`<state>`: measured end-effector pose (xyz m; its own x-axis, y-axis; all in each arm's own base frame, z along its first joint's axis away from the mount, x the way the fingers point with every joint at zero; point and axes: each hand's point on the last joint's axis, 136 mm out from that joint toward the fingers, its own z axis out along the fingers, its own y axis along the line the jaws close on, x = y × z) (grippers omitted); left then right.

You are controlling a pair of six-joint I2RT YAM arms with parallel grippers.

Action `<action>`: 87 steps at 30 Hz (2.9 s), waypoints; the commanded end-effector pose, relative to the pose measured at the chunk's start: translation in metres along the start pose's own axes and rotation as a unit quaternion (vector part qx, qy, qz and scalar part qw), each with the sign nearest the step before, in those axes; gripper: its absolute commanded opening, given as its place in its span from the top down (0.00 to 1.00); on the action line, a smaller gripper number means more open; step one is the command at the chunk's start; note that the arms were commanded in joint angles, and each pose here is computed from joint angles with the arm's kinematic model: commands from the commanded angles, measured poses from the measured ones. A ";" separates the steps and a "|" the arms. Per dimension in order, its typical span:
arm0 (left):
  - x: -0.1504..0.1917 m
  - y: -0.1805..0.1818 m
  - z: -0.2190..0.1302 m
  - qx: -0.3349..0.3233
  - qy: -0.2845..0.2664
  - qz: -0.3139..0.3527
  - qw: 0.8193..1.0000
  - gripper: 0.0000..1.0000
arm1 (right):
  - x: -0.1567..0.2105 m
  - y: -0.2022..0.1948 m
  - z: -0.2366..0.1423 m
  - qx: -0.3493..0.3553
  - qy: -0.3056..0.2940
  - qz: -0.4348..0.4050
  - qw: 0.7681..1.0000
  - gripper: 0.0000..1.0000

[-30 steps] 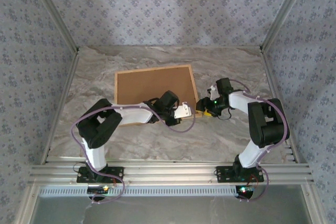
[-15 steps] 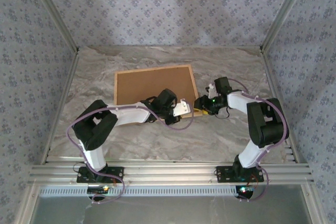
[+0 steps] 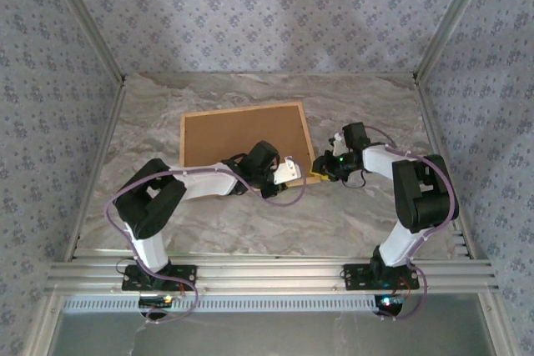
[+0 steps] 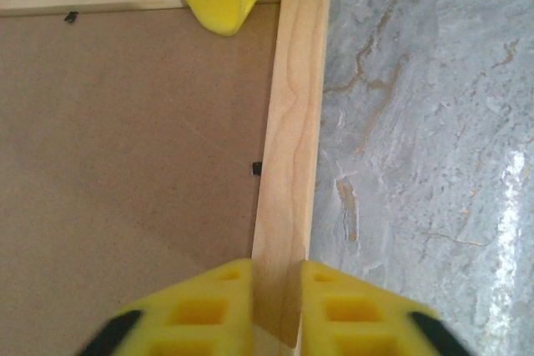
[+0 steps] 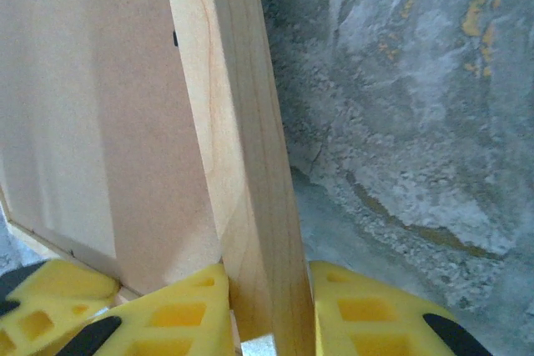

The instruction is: Put the photo into the frame

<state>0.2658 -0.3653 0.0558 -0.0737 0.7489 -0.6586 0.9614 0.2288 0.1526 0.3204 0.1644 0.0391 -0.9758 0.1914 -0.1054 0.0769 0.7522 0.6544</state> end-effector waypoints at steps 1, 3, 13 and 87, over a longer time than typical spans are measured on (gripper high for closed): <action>-0.021 -0.002 -0.013 -0.002 -0.038 0.006 0.999 0.68 | -0.001 0.008 -0.004 -0.013 0.001 -0.001 1.000 0.77; -0.018 -0.001 -0.016 -0.012 -0.032 0.014 0.999 0.59 | -0.001 0.008 -0.005 -0.012 0.002 0.000 1.000 0.77; 0.018 -0.005 -0.020 -0.080 0.058 0.147 0.984 0.27 | -0.002 0.012 -0.010 -0.018 0.003 0.008 1.000 0.78; -0.097 0.104 -0.258 -0.235 -0.091 0.133 0.958 1.00 | -0.045 0.252 -0.233 -0.130 -0.360 -0.570 0.727 0.34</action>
<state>0.3164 -0.2527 0.2804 0.2133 0.7904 -0.5743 0.6994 0.2869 0.6546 0.3532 0.1816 0.3681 -0.1401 -0.0280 -0.9897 -0.7527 0.6524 0.0881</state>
